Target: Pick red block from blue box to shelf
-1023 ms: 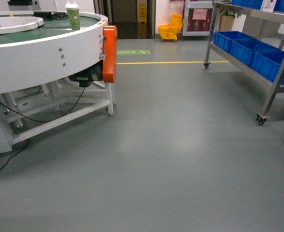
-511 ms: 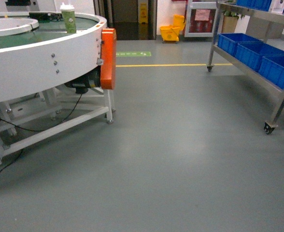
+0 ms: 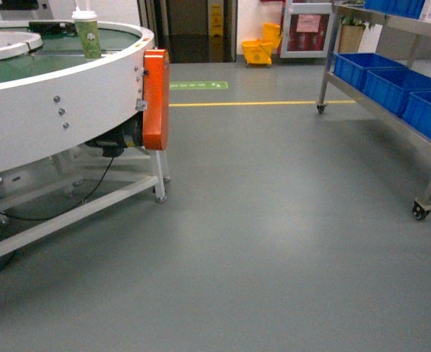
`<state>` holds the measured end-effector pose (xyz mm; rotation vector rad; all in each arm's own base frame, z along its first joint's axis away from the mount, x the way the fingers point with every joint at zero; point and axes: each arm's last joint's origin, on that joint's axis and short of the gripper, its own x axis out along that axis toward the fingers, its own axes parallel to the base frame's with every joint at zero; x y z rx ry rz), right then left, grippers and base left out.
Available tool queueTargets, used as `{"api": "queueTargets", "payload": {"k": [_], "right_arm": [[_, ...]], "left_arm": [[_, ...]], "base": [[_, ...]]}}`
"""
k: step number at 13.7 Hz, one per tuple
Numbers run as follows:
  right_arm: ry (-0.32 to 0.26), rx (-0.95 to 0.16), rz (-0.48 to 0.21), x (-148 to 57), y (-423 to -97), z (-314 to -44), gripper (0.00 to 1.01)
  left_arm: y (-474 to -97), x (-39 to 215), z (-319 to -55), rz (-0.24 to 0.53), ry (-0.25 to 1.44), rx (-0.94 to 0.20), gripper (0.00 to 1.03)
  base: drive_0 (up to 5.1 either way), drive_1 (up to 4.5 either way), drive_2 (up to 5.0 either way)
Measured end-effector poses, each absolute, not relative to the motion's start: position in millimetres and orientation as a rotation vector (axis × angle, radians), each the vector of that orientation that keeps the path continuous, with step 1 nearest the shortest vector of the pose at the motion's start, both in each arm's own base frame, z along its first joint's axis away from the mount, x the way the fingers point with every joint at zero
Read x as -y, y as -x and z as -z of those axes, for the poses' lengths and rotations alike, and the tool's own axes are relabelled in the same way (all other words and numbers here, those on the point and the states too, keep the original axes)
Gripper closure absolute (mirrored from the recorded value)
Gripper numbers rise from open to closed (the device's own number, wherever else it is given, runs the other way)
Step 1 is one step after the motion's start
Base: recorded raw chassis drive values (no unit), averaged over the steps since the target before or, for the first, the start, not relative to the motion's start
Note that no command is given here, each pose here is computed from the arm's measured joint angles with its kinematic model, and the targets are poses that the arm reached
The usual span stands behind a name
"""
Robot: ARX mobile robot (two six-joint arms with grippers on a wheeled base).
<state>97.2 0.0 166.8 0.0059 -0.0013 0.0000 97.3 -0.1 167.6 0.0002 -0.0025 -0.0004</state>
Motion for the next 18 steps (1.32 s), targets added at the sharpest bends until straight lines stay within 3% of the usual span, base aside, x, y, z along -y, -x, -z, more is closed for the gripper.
{"api": "queueTargets", "payload": {"k": [9,18], "right_arm": [[-0.006,0.002,0.000,0.0,-97.2,-166.8,0.72],[-0.006,0.003,0.000,0.0,-97.2,-166.9,0.72]], "left_arm": [[-97.3,0.0,-167.6,-0.001,0.000,0.003,0.05],[-97.3,0.0,-167.6,-0.001,0.000,0.003,0.05]], "base": [[0.0,4.34,-4.3],[-1.6,-1.57,-1.6]]}}
